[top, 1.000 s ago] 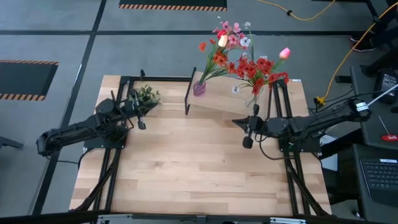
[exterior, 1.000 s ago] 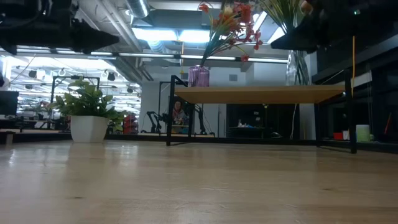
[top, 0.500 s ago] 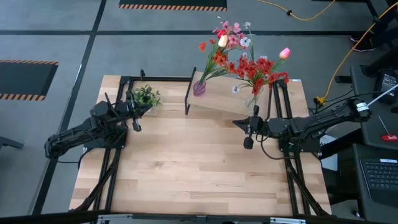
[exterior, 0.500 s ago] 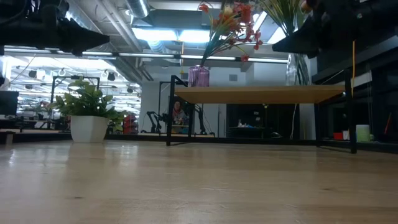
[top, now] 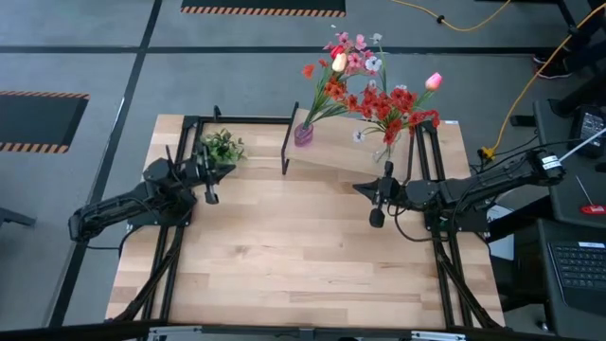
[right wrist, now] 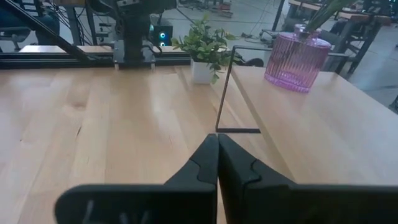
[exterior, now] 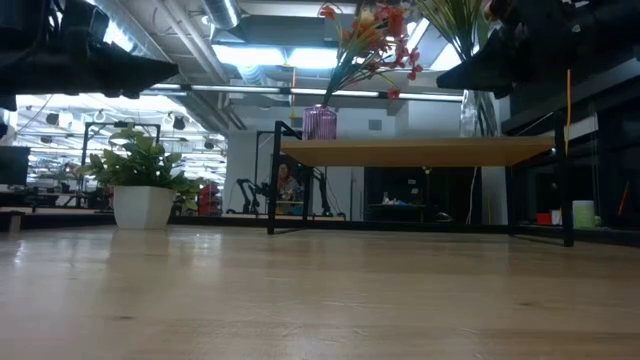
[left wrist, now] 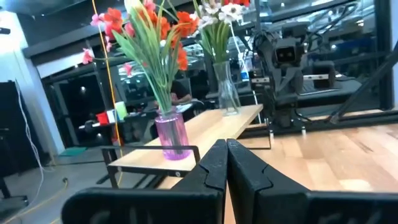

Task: Pick and place flowers into a vace then onto a shelf
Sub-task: Return to Home Position

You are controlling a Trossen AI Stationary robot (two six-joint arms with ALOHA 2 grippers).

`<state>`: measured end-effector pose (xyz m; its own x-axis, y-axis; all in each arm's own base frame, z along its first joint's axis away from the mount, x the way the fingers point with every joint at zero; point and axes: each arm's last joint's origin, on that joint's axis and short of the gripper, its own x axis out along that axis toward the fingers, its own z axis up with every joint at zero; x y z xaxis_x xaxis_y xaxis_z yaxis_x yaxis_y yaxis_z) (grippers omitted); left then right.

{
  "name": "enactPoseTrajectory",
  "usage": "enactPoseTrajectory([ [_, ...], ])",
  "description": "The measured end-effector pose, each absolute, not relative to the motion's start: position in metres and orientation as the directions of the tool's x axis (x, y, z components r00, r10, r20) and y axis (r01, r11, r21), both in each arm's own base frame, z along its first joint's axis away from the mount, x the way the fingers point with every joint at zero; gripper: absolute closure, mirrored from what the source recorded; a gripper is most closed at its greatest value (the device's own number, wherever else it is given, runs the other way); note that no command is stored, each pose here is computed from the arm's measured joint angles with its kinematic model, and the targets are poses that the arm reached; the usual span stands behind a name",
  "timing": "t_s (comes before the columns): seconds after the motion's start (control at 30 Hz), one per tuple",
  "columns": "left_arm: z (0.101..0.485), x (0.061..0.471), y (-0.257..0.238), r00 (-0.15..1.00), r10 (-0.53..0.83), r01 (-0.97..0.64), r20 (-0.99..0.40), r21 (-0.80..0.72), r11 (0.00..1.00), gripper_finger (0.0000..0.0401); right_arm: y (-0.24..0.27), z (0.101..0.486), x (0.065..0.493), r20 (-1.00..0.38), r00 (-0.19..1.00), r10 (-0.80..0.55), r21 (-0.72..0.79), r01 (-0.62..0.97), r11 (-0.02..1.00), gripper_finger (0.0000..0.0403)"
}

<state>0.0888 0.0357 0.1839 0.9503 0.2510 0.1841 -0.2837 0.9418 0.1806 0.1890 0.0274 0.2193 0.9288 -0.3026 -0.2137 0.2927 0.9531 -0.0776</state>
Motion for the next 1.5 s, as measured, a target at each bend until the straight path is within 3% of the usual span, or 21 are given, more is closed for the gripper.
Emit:
enactPoseTrajectory([
  [0.27,0.18,0.089,0.036,0.957,0.248,-0.272,0.149,0.166,0.948,0.0398,0.028,0.216,0.191,-0.228,0.927,-0.297,-0.087,0.285,0.955,0.0399],
  [0.5,0.178,0.09,0.036,0.96,0.25,-0.267,0.124,0.148,0.952,0.0398,0.028,0.193,0.182,-0.116,0.981,-0.155,-0.114,0.142,0.983,0.0399],
  [0.93,0.178,0.09,0.036,0.96,0.251,-0.259,0.123,0.061,0.964,0.0393,0.018,0.193,0.137,-0.096,0.983,-0.158,-0.12,0.146,0.982,0.0399],
  [1.4,0.178,0.09,0.036,0.961,0.25,-0.26,0.121,0.068,0.963,0.0397,0.018,0.191,0.135,-0.12,0.98,-0.158,-0.18,0.135,0.974,0.0399],
  [1.5,0.178,0.09,0.036,0.96,0.251,-0.26,0.121,0.068,0.963,0.0398,0.018,0.191,0.135,-0.119,0.98,-0.158,-0.126,0.143,0.982,0.0399],
])
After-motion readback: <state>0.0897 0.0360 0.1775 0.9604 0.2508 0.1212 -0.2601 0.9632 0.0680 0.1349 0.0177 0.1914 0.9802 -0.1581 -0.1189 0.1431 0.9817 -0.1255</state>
